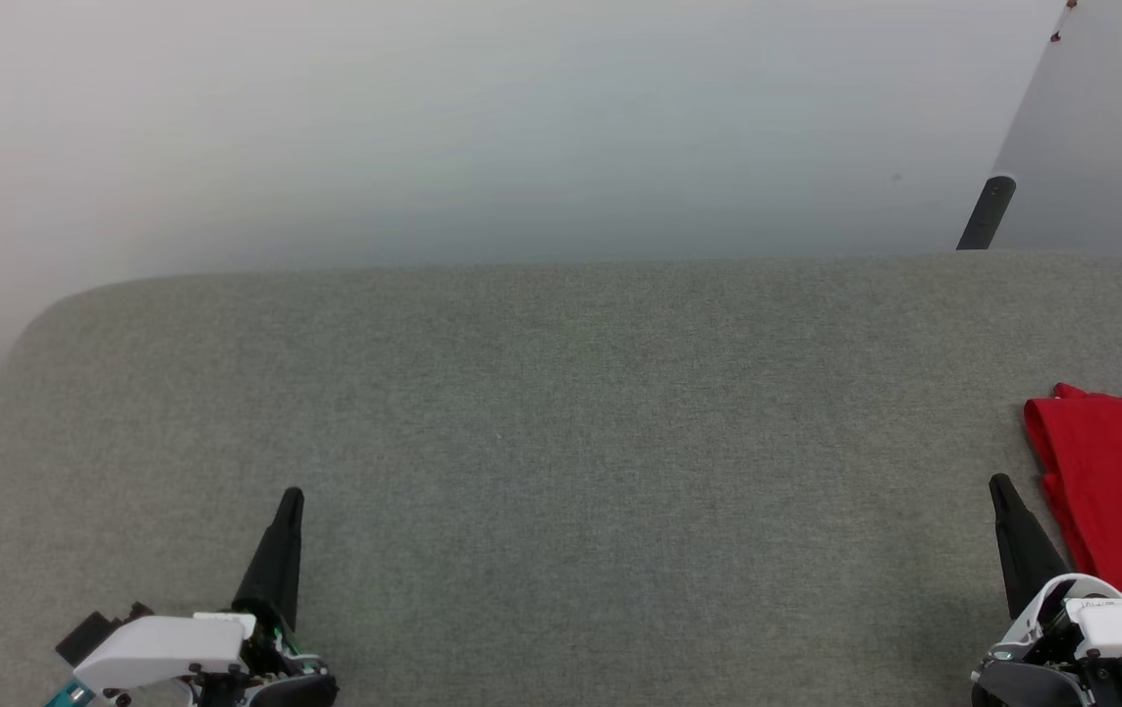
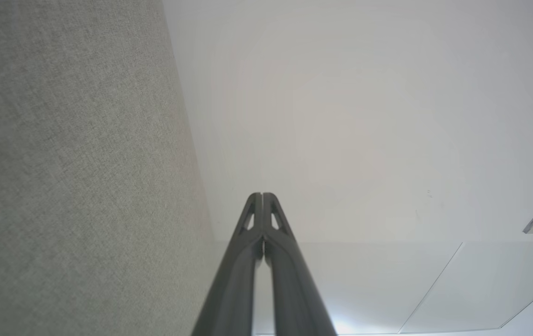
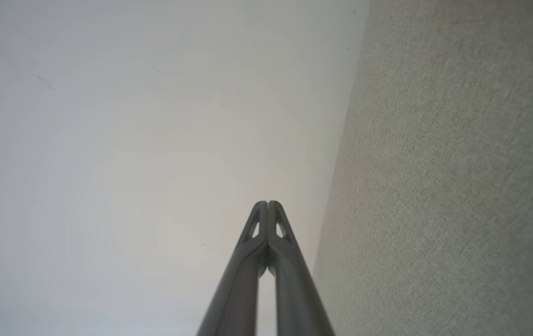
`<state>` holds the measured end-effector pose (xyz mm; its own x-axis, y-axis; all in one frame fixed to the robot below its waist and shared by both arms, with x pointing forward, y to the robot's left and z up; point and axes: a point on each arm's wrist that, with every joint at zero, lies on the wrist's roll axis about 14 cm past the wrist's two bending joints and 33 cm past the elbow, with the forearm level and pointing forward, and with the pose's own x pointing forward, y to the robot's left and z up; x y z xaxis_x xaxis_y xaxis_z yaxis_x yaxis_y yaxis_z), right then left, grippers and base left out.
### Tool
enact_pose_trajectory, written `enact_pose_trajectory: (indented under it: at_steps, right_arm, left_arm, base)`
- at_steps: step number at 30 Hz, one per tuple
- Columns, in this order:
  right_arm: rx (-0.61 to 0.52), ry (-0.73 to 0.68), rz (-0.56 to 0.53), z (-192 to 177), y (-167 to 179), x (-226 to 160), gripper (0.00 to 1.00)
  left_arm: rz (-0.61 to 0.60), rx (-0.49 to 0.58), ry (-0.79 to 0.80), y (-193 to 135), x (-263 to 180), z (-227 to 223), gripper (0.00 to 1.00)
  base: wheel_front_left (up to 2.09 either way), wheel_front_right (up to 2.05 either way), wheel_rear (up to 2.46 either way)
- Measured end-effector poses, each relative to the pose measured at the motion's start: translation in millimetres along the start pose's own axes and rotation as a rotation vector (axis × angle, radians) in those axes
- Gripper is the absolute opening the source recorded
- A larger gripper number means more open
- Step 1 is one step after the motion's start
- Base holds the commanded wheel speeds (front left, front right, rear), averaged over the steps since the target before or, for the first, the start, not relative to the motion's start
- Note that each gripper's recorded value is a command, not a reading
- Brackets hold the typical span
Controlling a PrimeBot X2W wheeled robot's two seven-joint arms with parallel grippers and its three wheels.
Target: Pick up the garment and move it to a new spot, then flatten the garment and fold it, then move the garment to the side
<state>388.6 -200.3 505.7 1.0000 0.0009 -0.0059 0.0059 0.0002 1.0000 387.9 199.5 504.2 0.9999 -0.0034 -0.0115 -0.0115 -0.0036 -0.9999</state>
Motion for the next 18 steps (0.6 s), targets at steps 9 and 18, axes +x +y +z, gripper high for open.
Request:
enact_pose_trajectory:
  at_steps: [9,18]
  right_arm:
    - [0.000,0.000,0.000,0.0,0.0,0.0,0.00]
    - [0.000,-0.001,0.000,0.1,0.0,0.0,0.00]
  left_arm:
    - [0.000,0.000,-0.001,0.0,0.0,0.1,0.00]
    - [0.000,0.000,-0.001,-0.1,0.0,0.1,0.00]
  base:
    - [0.00,0.00,0.00]
    - [0.00,0.00,0.00]
